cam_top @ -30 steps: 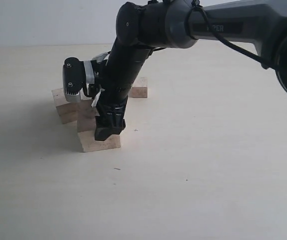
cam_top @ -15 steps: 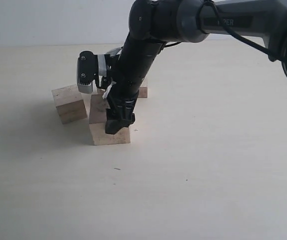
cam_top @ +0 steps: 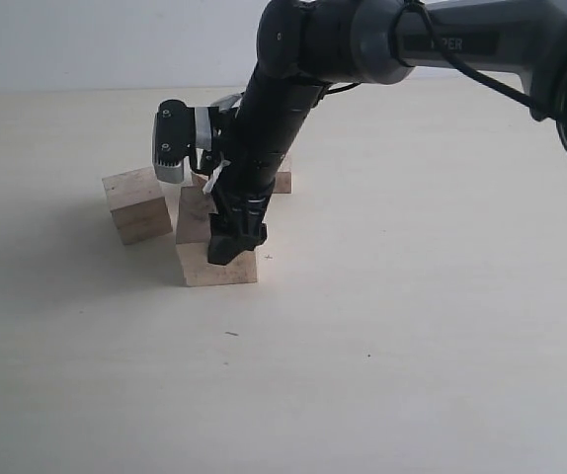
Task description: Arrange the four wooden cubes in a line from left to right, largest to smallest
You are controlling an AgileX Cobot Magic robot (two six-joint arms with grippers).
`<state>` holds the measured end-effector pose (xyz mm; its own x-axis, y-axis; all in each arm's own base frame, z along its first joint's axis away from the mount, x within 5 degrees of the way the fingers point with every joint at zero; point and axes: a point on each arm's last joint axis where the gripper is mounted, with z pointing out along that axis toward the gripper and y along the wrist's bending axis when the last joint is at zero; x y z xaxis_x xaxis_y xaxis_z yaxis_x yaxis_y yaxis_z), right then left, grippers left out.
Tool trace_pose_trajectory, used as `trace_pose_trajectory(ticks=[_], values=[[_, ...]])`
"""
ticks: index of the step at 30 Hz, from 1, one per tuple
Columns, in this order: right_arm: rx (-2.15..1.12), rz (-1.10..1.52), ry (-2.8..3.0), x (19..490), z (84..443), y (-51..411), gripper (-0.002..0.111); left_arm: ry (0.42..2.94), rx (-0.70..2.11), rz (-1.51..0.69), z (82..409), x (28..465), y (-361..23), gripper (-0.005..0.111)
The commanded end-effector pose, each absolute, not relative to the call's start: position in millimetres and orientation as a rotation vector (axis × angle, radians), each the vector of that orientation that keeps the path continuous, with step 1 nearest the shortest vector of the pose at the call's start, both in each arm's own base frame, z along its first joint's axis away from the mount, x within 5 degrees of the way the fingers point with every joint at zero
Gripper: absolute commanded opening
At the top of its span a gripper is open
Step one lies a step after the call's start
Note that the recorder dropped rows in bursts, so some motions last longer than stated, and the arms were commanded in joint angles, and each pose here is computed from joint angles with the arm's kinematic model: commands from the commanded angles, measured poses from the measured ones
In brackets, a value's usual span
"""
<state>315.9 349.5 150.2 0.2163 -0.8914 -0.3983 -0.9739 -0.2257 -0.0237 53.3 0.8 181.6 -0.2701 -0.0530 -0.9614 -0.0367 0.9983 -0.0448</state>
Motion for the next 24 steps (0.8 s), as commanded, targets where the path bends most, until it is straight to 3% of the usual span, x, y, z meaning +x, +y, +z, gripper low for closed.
trace_pose_trajectory(ticks=[1, 4, 6, 24], values=[[-2.212, 0.391, 1.742, 323, 145, 349, 0.048, 1.835, -0.07, -0.017, 181, 53, 1, 0.0], [-2.178, 0.376, 1.74, 325, 148, 350, 0.074, 1.835, -0.07, -0.017, 181, 53, 1, 0.0], [-2.128, 0.369, 1.763, 327, 151, 351, 0.08, 1.835, -0.07, -0.017, 181, 53, 1, 0.0], [-2.075, 0.421, 1.788, 331, 154, 348, 0.08, 1.835, -0.07, -0.017, 181, 53, 1, 0.0]])
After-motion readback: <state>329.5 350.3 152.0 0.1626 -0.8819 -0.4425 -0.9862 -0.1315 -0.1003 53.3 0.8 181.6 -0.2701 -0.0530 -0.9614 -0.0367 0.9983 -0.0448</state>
